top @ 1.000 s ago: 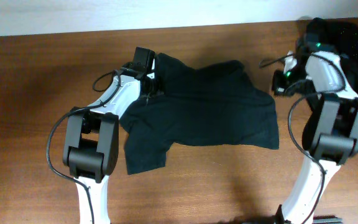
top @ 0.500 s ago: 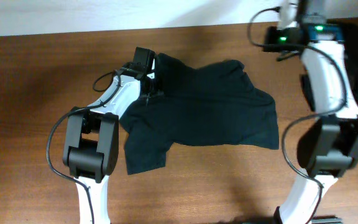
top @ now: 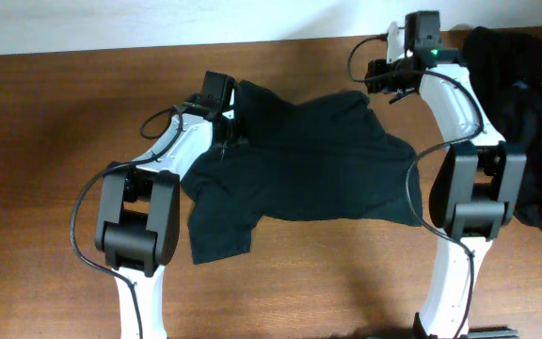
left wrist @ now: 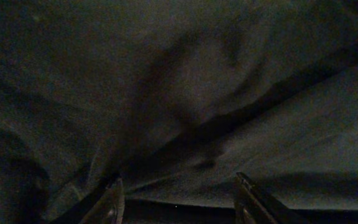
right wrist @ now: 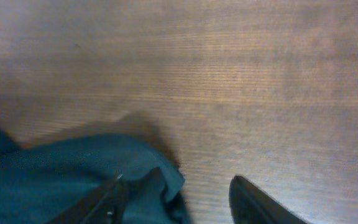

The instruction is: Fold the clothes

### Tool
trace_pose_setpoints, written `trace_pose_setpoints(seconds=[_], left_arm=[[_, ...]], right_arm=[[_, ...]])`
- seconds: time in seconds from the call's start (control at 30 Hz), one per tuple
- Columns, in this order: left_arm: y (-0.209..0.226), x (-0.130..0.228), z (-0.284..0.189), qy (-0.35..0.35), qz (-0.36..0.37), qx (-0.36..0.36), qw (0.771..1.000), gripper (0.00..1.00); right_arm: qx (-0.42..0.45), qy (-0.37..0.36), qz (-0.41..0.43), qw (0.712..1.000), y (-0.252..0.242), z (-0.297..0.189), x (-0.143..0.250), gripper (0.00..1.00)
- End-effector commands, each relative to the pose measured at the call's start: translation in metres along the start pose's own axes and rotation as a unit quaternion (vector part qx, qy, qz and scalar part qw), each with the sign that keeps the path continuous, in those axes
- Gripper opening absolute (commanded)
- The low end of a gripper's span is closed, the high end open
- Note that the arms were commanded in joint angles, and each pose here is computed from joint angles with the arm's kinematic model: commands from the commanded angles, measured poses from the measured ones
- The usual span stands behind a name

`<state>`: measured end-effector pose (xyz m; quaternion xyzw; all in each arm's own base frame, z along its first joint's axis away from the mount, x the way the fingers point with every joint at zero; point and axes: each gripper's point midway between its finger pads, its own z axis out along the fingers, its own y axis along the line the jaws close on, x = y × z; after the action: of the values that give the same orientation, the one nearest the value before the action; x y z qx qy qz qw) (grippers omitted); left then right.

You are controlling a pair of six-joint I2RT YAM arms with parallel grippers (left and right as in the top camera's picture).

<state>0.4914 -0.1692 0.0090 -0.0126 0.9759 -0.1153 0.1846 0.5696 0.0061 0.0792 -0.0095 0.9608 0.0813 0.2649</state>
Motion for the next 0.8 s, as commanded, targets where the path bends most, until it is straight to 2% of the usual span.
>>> trace_pose_setpoints(seconds=[0.0, 0.57, 0.63, 0.67, 0.77], left_arm=[[0.020, 0.024, 0.021, 0.034, -0.011, -0.026, 0.999, 0.57], [0.020, 0.024, 0.022, 0.033, -0.011, -0.026, 0.999, 0.57], [0.020, 0.024, 0.021, 0.033, -0.011, -0.026, 0.999, 0.57], [0.020, 0.024, 0.022, 0.033, -0.011, -0.026, 0.999, 0.57], [0.020, 0.024, 0.022, 0.033, -0.011, -0.026, 0.999, 0.57]], right_arm=[[-0.007, 0.009, 0.000, 1.000, 0.000, 0.012, 0.007, 0.64], [-0.062, 0.042, 0.007, 0.997, 0.010, 0.061, 0.035, 0.63], [-0.062, 0.042, 0.007, 0.997, 0.010, 0.061, 0.036, 0.54], [-0.062, 0.040, 0.007, 0.997, 0.010, 0.061, 0.035, 0.46], [-0.061, 0.036, 0.006, 0.997, 0.009, 0.061, 0.033, 0.13]])
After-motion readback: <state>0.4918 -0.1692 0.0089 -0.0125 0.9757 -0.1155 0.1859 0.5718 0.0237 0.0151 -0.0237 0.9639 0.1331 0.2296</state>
